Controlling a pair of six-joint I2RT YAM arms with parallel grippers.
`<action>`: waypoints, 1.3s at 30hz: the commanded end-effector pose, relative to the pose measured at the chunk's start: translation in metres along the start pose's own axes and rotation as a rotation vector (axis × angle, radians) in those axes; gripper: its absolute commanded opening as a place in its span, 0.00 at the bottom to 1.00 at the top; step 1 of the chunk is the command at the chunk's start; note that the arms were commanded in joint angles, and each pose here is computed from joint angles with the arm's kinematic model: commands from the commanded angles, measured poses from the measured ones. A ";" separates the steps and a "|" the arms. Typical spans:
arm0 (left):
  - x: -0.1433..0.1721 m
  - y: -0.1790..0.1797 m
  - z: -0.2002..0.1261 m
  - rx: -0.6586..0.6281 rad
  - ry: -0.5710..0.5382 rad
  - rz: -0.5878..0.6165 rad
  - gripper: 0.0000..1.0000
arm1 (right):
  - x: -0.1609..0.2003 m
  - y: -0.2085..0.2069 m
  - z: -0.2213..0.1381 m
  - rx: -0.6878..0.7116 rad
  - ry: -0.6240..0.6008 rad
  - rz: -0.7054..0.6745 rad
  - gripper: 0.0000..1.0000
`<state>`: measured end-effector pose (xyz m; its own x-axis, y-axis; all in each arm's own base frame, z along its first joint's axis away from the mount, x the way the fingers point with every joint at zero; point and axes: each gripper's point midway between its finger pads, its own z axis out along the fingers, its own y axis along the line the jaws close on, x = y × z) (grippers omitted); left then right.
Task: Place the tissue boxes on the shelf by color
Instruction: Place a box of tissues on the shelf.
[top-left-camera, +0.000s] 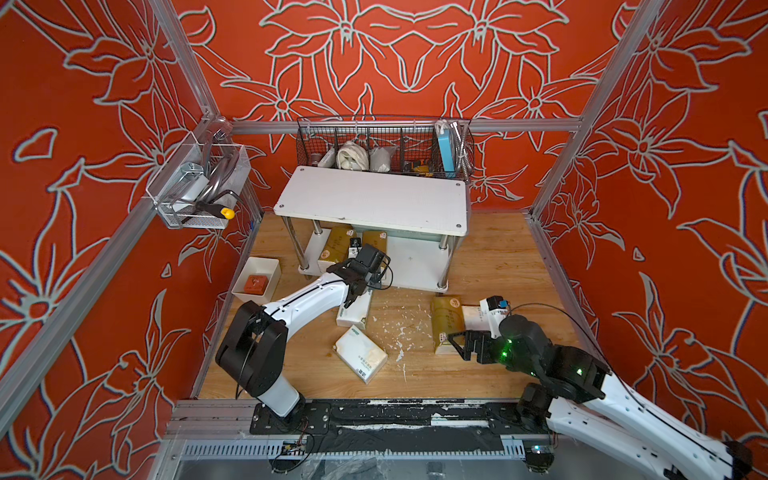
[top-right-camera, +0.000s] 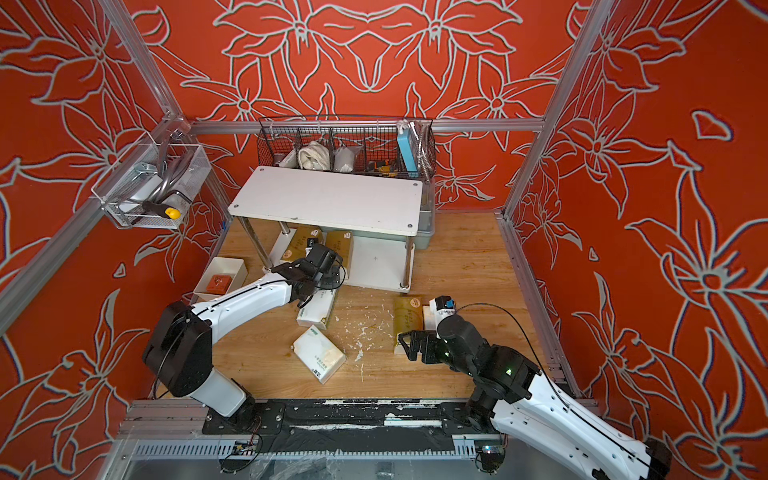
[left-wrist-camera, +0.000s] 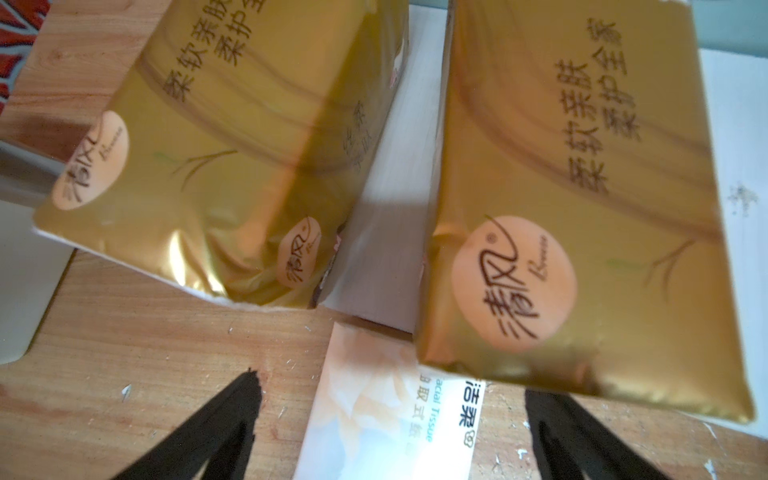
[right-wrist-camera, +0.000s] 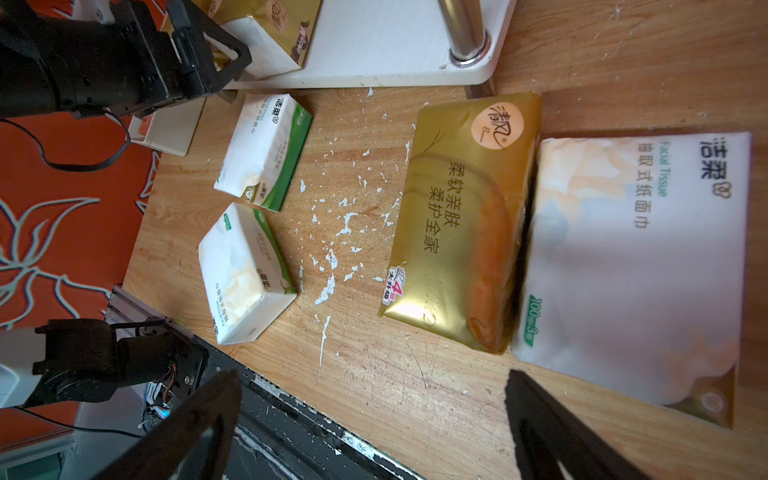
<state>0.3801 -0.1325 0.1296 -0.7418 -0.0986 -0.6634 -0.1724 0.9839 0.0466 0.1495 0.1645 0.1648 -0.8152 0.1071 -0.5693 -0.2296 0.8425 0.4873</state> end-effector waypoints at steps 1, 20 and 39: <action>-0.004 0.004 0.000 -0.035 -0.006 0.025 0.99 | 0.001 -0.009 0.000 0.036 -0.005 -0.004 0.99; -0.005 0.007 -0.004 -0.024 -0.010 0.016 0.99 | 0.001 -0.008 0.000 0.036 -0.006 -0.003 0.99; 0.006 0.047 -0.064 0.024 -0.065 -0.076 0.99 | 0.008 -0.015 0.005 0.083 0.045 -0.014 0.99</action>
<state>0.3348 -0.1164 0.1791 -0.6890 -0.1598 -0.7069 -0.1532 0.9855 -0.0734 0.1471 0.1606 0.1498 -0.8412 0.0733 -0.5357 -0.2059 0.8727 0.4426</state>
